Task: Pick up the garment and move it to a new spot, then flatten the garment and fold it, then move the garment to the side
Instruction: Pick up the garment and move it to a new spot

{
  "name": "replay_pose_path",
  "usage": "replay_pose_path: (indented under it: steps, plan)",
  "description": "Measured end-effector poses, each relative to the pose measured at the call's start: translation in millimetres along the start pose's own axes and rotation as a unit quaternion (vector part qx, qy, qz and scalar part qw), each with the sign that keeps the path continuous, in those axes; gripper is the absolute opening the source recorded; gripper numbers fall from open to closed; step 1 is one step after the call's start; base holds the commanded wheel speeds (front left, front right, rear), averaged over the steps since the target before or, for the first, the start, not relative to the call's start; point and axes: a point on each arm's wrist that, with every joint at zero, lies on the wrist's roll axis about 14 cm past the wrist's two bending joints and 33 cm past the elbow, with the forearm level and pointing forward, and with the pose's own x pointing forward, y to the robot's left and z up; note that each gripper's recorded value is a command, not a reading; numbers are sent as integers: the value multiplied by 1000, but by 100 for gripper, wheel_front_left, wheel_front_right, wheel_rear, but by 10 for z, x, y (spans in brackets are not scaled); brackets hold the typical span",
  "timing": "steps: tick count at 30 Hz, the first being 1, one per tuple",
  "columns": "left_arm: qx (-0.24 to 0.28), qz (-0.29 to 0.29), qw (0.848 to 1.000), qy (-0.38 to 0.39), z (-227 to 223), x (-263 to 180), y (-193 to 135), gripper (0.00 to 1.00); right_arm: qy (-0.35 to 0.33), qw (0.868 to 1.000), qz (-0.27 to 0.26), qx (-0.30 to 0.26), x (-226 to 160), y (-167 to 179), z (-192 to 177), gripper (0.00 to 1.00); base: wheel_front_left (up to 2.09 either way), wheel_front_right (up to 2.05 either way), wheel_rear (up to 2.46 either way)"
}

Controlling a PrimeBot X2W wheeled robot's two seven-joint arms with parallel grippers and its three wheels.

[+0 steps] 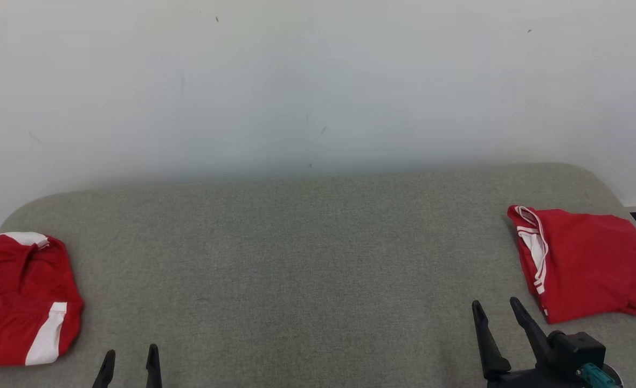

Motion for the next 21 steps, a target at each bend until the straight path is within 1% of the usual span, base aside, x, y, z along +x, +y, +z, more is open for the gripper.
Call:
replay_pose_path:
  steps: [11, 17, 21]
  plan:
    - [-6, -3, 1000, -1, 4, -3, -56, 100, 7, 1000, 3, 3, 38, 25, -31, 100, 0, 0, 0]
    - [-6, 18, 1000, -7, 37, -66, 45, 100, 12, 1000, 25, 5, 106, 177, -66, 100, 0, 0, 0]
    - [-4, 39, 999, -13, 73, -148, 174, 100, 15, 999, 49, 5, 176, 340, -89, 100, 0, 0, 0]
